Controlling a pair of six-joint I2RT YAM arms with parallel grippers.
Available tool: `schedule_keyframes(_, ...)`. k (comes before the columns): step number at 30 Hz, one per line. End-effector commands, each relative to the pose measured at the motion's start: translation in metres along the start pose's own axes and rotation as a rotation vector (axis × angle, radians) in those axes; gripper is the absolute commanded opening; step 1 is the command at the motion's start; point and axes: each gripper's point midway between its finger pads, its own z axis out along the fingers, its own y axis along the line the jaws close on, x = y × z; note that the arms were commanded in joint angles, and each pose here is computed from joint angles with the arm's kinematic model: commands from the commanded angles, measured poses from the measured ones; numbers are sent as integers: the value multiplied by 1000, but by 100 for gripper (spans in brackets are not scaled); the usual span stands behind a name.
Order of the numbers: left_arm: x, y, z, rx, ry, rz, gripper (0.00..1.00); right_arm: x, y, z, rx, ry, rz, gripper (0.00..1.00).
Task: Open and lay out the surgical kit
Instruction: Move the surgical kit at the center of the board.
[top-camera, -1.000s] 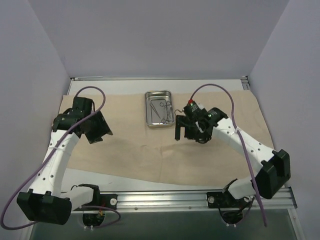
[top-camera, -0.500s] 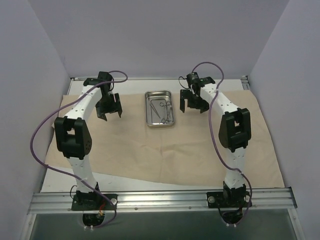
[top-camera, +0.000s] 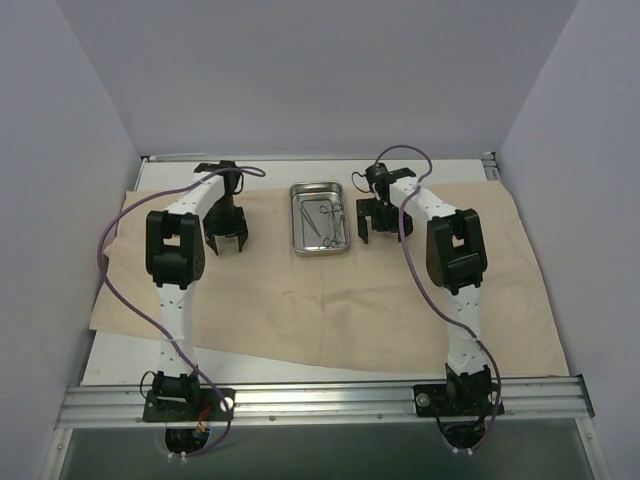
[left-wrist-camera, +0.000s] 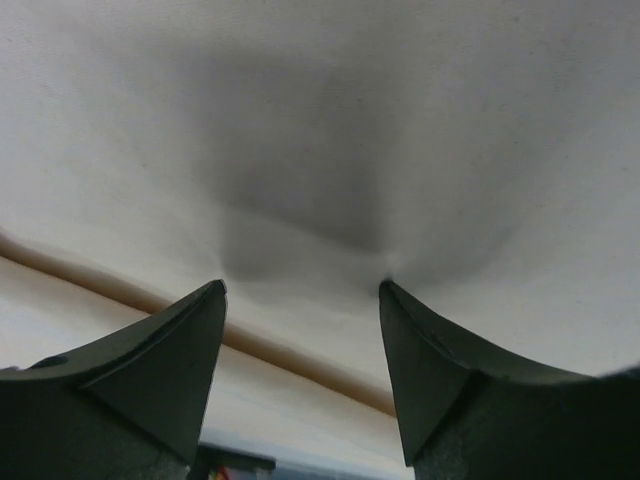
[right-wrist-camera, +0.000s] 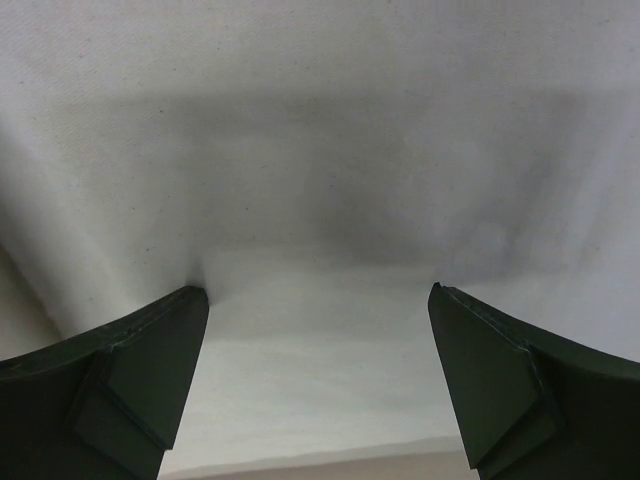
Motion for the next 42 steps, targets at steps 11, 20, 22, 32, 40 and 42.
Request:
schedule_keyframes(11,-29,-18,42,-15,71,-43,68,-9,-7,57,91,56,38,100)
schedule_keyframes(20,-77,-29,48,161,2,-118,68,-22,-3,83,46,96,115,100)
schedule_keyframes(22,-86,-34,45,226,-10,-136,68,-30,-1,85,36,87,121,100)
schedule_keyframes(32,-139,-72,33,600,-114,-164,65,-69,1,87,-17,18,119,100)
schedule_keyframes(40,-146,-20,-38,404,-262,-211,73,-116,-5,22,-57,-164,190,100)
schedule_keyframes(42,-133,-3,-59,346,-263,-249,75,-120,-8,-7,-53,-204,200,100)
